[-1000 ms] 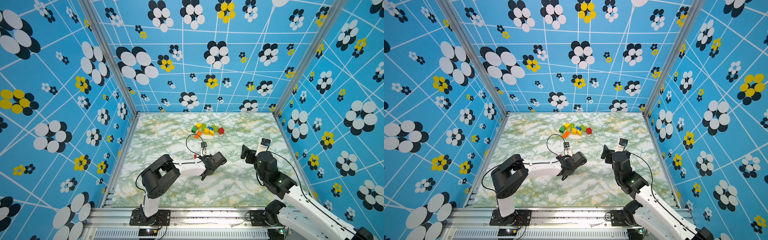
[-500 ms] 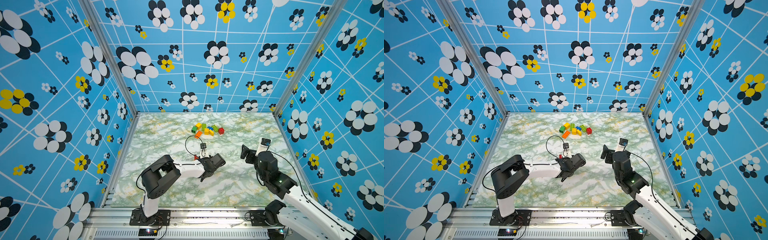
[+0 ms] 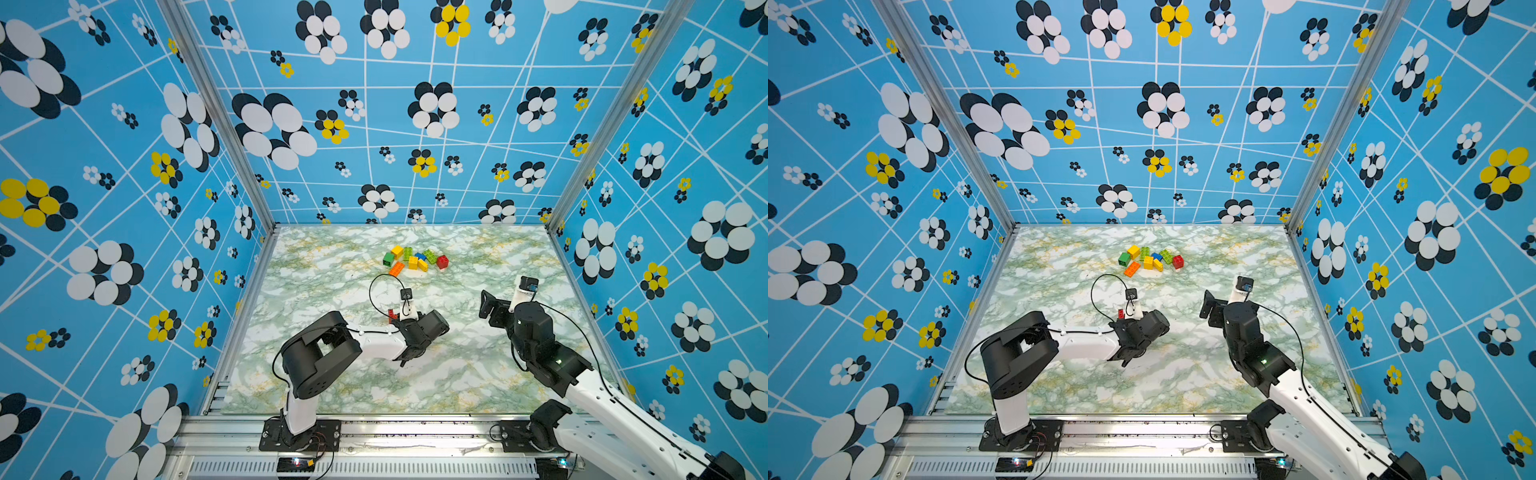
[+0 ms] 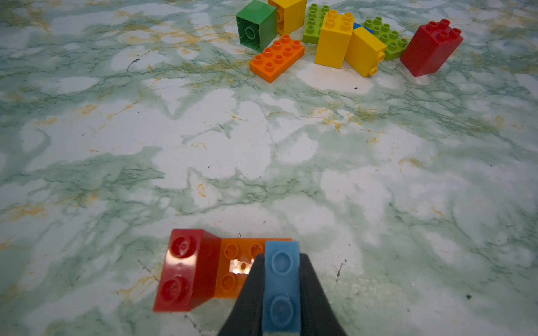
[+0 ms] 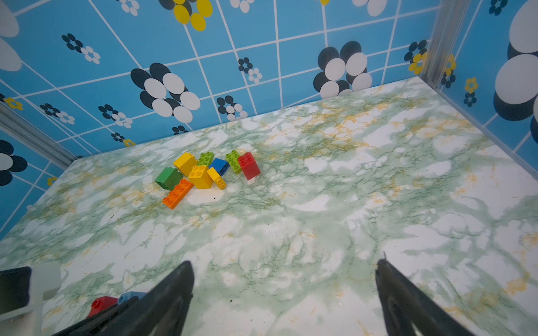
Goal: Assemble the letter p with lego
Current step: Assemble the lego brick with the lego brick.
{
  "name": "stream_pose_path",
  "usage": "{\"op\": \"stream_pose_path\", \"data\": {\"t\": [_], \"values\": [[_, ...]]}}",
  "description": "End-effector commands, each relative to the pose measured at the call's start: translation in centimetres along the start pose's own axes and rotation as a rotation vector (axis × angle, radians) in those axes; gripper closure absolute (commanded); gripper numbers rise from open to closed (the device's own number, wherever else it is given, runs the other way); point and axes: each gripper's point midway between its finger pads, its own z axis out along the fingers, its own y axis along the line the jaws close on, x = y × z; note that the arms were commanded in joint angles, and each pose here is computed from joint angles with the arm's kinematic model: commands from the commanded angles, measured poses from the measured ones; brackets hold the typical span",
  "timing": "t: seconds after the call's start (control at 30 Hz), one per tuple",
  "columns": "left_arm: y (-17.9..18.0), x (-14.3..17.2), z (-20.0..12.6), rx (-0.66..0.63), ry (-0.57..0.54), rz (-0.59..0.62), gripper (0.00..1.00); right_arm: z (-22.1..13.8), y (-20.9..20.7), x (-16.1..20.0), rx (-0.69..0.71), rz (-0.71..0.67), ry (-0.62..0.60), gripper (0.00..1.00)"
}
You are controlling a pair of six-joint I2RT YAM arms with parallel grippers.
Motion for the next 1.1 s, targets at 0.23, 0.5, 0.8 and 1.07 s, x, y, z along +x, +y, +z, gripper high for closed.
{"op": "stream_pose_path", "data": {"t": [0.23, 0.5, 0.8, 1.07], "values": [[1.5, 2.7, 1.0, -0.045, 0.088, 0.077, 1.00, 0.3, -0.2, 0.6, 0.001, 0.008, 0.013, 0.01], [2.2, 4.9, 2.1, -0.065, 0.159, 0.078, 1.00, -0.2, -0.5, 0.1, 0.005, 0.012, -0.004, 0.01], [3.3, 7.3, 2.4, -0.068, 0.254, 0.107, 1.00, -0.4, -0.9, -0.1, 0.019, 0.016, -0.015, 0.01], [5.7, 9.6, 3.6, -0.178, 0.438, 0.157, 1.00, -0.4, -1.2, -0.1, 0.033, 0.013, -0.018, 0.01]]}}
